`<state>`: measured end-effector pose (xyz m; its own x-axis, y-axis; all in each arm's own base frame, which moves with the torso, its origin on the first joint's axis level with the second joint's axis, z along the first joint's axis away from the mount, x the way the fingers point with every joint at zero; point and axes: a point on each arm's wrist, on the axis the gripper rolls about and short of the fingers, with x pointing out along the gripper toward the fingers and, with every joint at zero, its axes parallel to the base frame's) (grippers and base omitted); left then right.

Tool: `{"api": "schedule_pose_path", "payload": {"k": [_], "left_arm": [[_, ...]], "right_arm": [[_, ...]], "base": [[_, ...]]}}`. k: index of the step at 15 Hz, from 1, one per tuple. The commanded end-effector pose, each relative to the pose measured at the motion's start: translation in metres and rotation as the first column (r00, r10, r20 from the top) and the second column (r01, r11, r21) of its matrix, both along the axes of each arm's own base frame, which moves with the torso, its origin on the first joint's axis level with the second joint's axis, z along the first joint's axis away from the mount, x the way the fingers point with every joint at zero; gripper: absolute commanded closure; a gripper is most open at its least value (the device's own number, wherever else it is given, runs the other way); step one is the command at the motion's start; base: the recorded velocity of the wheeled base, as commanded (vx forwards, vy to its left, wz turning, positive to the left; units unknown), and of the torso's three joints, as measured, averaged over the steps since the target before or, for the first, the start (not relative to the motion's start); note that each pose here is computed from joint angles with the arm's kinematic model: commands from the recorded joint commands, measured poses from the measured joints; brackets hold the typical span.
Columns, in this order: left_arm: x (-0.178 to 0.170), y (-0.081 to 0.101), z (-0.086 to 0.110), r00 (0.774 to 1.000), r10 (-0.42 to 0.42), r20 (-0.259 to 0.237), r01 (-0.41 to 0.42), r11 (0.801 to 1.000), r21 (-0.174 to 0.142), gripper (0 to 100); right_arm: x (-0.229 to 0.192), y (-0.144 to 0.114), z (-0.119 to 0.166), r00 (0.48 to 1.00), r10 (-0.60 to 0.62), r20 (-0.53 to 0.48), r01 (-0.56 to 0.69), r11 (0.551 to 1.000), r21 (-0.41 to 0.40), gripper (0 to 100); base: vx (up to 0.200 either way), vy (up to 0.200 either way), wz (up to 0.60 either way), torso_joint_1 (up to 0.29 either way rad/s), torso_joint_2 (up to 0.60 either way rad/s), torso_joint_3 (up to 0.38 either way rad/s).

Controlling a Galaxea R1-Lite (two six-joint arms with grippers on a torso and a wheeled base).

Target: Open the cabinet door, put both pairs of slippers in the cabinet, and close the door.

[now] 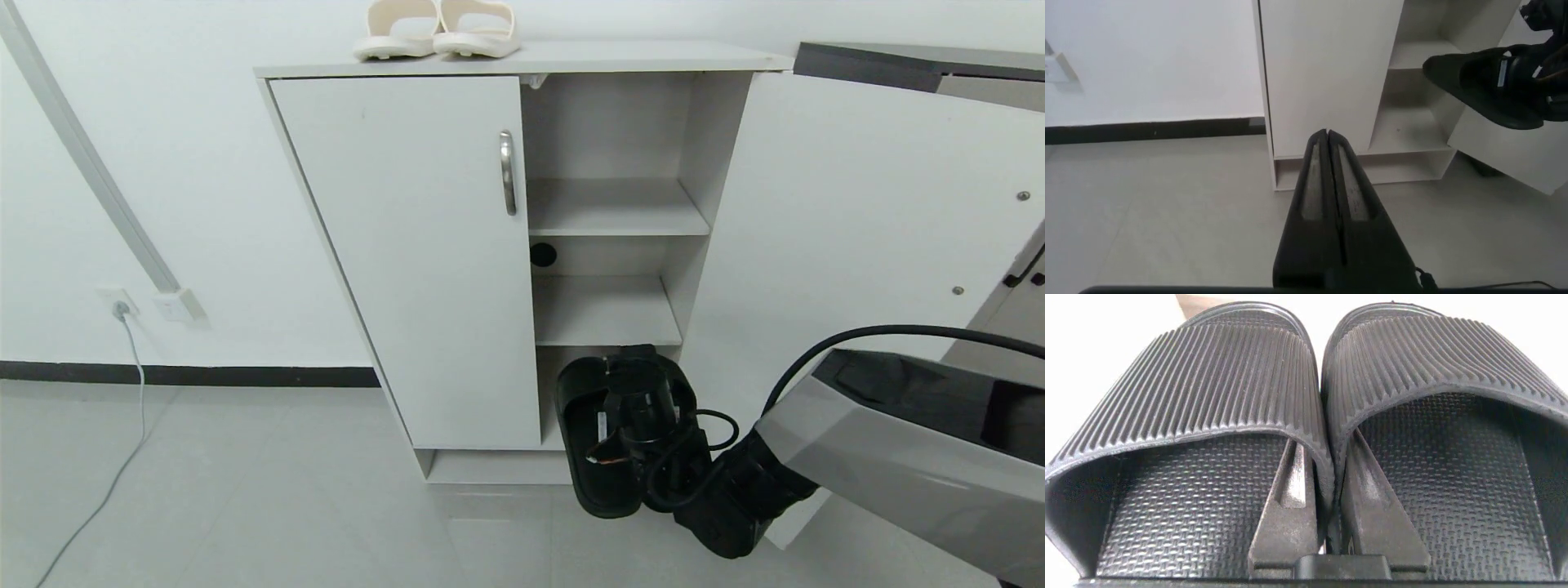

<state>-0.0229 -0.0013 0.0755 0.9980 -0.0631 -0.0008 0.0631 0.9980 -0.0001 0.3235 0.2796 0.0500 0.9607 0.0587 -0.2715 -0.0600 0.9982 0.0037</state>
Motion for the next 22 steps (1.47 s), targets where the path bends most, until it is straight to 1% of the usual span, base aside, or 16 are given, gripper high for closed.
{"api": "schedule_pose_path", "payload": {"k": [1,4,6,7,8,9,10,11,20,22], "left_arm": [[0.000,0.000,0.000,1.000,0.000,-0.002,0.000,1.000,0.000,100],[0.000,0.000,0.000,1.000,0.000,-0.001,0.000,1.000,-0.002,100],[0.000,0.000,0.000,1.000,0.003,-0.002,-0.003,1.000,-0.002,100],[0.000,0.000,0.000,1.000,0.005,-0.002,-0.005,1.000,-0.003,100],[0.000,0.000,0.000,1.000,0.005,-0.002,-0.005,1.000,-0.003,100],[0.000,0.000,0.000,1.000,0.005,-0.001,-0.005,1.000,-0.003,100],[0.000,0.000,0.000,1.000,0.005,-0.003,-0.005,1.000,-0.005,100],[0.000,0.000,0.000,1.000,0.005,-0.003,-0.005,1.000,-0.005,100],[0.000,0.000,0.000,1.000,0.006,-0.002,-0.006,1.000,-0.002,100],[0.000,0.000,0.000,1.000,0.006,-0.002,-0.006,1.000,-0.002,100]], "right_arm": [[0.002,-0.001,-0.004,1.000,-0.005,-0.006,0.005,1.000,-0.003,100],[0.005,0.002,-0.005,1.000,-0.009,-0.005,0.009,1.000,0.015,100],[0.012,0.002,-0.015,1.000,-0.026,-0.005,0.026,1.000,0.015,100],[0.017,0.002,-0.022,0.999,-0.042,0.016,0.041,0.999,0.021,100],[0.020,0.002,-0.020,0.996,-0.052,0.075,0.049,0.998,0.042,100],[0.023,0.002,-0.017,0.986,-0.050,0.159,0.043,0.998,0.051,100],[0.025,0.000,-0.013,0.977,-0.053,0.206,0.044,0.998,0.047,100],[0.024,-0.001,-0.011,0.975,-0.049,0.216,0.042,0.998,0.037,100],[0.024,-0.001,-0.009,0.974,-0.049,0.219,0.042,0.998,0.037,100],[0.024,-0.001,-0.008,0.974,-0.050,0.222,0.042,0.998,0.040,100]], "base": [[0.000,0.000,0.00,0.002,0.00,-0.203],[0.000,0.000,0.00,0.002,0.00,-0.198],[0.000,0.000,0.00,0.002,0.00,-0.159],[0.000,0.000,0.00,0.000,0.00,0.000],[0.000,0.000,0.00,0.000,0.00,0.000],[0.000,0.000,0.00,0.000,0.00,0.000],[0.000,0.000,0.00,0.000,0.00,0.000],[0.000,0.000,0.00,0.000,0.00,0.000],[0.000,0.000,0.00,0.000,0.00,0.000],[0.200,0.000,0.00,-0.002,0.01,-0.002]]}}
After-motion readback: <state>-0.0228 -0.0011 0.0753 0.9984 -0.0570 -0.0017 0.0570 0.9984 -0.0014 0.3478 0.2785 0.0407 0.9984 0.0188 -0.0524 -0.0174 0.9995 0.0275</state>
